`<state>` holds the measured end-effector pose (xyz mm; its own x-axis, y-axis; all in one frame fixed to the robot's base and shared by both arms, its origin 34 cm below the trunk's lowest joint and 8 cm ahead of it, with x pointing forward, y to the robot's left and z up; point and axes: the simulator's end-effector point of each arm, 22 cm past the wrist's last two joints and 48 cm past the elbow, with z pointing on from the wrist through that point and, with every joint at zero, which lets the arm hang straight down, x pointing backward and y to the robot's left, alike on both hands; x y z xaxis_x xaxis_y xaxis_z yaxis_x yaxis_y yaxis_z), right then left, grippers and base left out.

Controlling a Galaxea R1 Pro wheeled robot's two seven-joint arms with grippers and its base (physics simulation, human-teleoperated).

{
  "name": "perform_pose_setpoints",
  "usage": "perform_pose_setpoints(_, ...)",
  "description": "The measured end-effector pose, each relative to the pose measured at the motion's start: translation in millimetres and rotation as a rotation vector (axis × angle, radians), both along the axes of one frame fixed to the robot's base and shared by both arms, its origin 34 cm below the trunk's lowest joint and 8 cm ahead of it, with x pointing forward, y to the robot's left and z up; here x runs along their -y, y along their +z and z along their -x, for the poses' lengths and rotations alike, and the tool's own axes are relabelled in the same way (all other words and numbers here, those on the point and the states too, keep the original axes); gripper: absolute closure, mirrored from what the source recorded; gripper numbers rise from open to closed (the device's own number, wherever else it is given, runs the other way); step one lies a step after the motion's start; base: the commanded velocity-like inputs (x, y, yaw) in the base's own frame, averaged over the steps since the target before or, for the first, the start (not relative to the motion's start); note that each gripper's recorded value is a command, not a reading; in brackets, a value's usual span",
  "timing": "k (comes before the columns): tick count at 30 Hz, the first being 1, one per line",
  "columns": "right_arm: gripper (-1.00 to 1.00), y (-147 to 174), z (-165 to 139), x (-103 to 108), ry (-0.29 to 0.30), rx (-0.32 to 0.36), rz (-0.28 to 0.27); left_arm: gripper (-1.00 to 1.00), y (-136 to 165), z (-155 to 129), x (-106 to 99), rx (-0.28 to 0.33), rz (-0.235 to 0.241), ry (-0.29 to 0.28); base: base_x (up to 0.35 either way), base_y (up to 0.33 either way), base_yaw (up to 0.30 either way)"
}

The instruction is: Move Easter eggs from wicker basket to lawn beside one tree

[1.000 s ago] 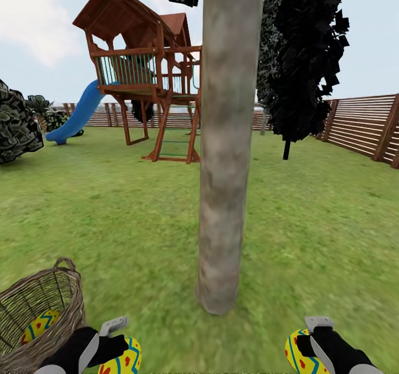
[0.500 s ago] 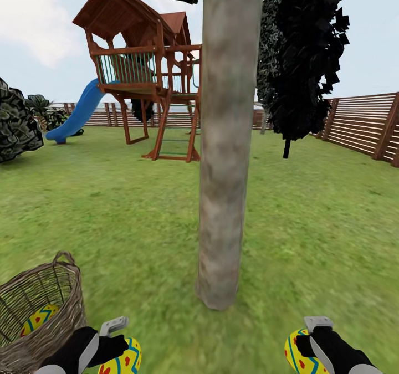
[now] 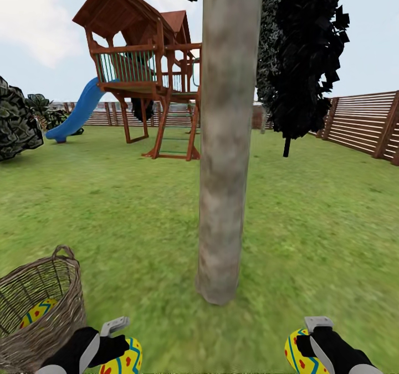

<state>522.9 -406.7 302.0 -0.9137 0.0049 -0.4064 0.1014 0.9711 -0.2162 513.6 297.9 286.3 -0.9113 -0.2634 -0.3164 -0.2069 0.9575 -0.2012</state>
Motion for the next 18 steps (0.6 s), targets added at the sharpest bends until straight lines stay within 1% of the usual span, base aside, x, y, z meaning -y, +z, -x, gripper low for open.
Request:
perform_pose_setpoints(5,1.00,-11.3,3.1,0.1,0.000,0.000,0.000,1.00,-11.5,3.1,2.7,0.000,0.002,-0.003,0.000,0.000,0.000)
perform_pose_setpoints(18,1.00,-35.6,15.7,1.3,-0.004,-0.054,0.000,1.00,-35.3,16.0,2.6,-0.053,0.003,-0.002,0.000,0.000,0.000)
